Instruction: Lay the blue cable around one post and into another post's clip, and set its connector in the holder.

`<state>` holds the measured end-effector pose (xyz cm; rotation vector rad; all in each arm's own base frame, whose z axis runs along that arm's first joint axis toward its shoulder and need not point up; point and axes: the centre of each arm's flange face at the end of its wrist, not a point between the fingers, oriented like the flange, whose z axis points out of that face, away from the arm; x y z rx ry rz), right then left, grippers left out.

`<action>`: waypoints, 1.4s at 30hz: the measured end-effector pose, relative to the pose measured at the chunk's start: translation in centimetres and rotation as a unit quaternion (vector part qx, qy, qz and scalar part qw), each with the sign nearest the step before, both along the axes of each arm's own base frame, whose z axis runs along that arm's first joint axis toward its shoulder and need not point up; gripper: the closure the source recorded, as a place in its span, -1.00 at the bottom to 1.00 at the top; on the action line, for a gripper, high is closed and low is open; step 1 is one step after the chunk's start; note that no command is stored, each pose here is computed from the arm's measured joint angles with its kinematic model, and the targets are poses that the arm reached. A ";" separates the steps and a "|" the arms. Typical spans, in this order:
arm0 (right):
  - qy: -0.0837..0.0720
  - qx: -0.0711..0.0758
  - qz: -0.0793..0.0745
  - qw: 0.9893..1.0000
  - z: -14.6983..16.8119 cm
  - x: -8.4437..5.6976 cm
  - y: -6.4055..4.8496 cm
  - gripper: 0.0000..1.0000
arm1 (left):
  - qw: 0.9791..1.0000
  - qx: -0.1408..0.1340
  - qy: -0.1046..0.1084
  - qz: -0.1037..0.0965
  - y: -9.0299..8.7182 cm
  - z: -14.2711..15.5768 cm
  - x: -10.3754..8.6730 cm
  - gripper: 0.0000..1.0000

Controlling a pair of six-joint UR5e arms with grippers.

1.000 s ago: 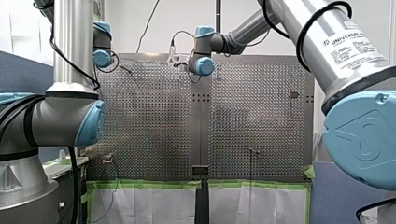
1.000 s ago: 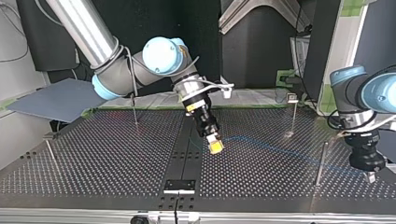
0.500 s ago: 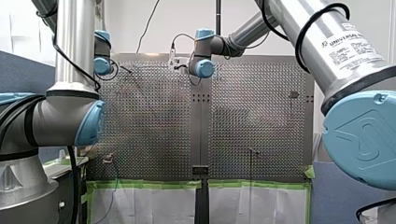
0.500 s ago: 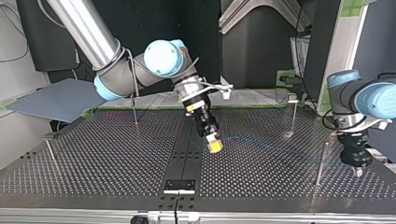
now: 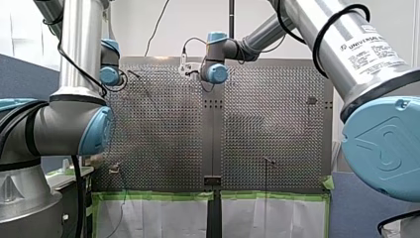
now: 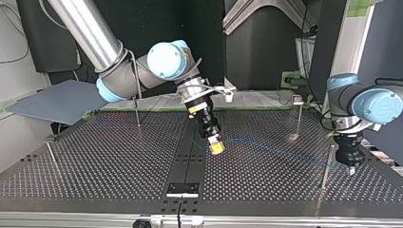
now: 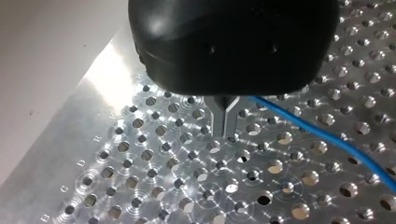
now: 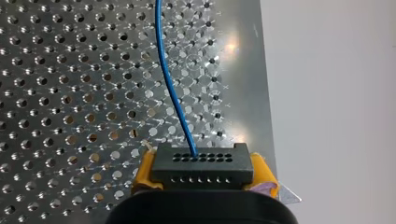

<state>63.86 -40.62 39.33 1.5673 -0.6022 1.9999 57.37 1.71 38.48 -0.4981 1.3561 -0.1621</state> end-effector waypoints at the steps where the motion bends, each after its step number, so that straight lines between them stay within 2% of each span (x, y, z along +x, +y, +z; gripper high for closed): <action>1: 0.001 0.001 -0.001 1.000 -0.1 0.0 -0.1 1.00 | 1.000 -0.001 0.000 0.000 0.0 -0.1 0.0 1.00; 11: 0.018 0.019 -0.005 1.000 -2.8 0.2 -0.7 1.00 | 1.000 -0.007 0.014 -0.010 -0.7 -1.7 0.2 1.00; 12: 0.019 0.020 -0.006 1.000 -2.9 0.2 -0.7 1.00 | 1.000 -0.007 0.014 -0.011 -0.8 -1.8 0.2 0.85; 13: 0.021 0.021 -0.006 1.000 -3.1 0.2 -0.8 1.00 | 1.000 -0.007 0.015 -0.012 -0.9 -1.8 0.2 0.85; 15: 0.022 0.023 -0.007 0.999 -3.4 0.2 -0.9 1.00 | 1.000 -0.006 0.014 -0.018 -1.2 -1.8 0.2 0.69; 22: 0.037 0.037 -0.010 0.999 -5.1 0.1 -1.4 1.00 | 0.999 -0.007 0.010 -0.038 -2.0 -1.8 0.4 0.57; 24: 0.040 0.040 -0.010 0.998 -5.4 0.1 -1.4 1.00 | 0.999 -0.008 0.010 -0.039 -2.1 -1.8 0.4 0.39; 25: 0.041 0.041 -0.010 0.998 -5.5 0.1 -1.4 1.00 | 0.999 -0.009 0.010 -0.038 -2.1 -1.8 0.4 0.39; 27: 0.043 0.042 -0.011 0.998 -5.6 0.1 -1.4 1.00 | 0.999 -0.011 0.010 -0.037 -2.1 -1.8 0.4 -0.01; 28: 0.044 0.043 -0.011 0.998 -5.7 0.0 -1.4 1.00 | 0.999 -0.012 0.009 -0.037 -2.1 -1.8 0.4 -0.01; 30: 0.045 0.044 -0.011 0.998 -5.8 0.0 -1.4 1.00 | 0.999 -0.014 0.010 -0.036 -2.1 -1.9 0.3 -0.45; 31: 0.047 0.045 -0.011 0.998 -5.8 0.0 -1.4 1.00 | 0.999 -0.015 0.011 -0.035 -2.1 -2.0 0.2 -0.45; 33: 0.050 0.047 -0.012 0.998 -5.9 0.0 -1.4 1.00 | 0.999 -0.017 0.014 -0.032 -2.0 -2.4 0.1 -0.76; 34: 0.053 0.049 -0.012 0.997 -6.2 -0.1 -1.3 1.00 | 0.999 -0.019 0.014 -0.031 -2.0 -2.6 0.0 -0.76; 35: 0.055 0.050 -0.013 0.997 -6.4 -0.2 -1.3 1.00 | 0.999 -0.021 0.014 -0.031 -2.0 -2.8 -0.1 -0.87; 42: 0.068 0.063 -0.024 0.995 -8.4 -1.2 -1.5 1.00 | 0.998 -0.036 -0.001 -0.052 -2.4 -2.8 0.1 -0.92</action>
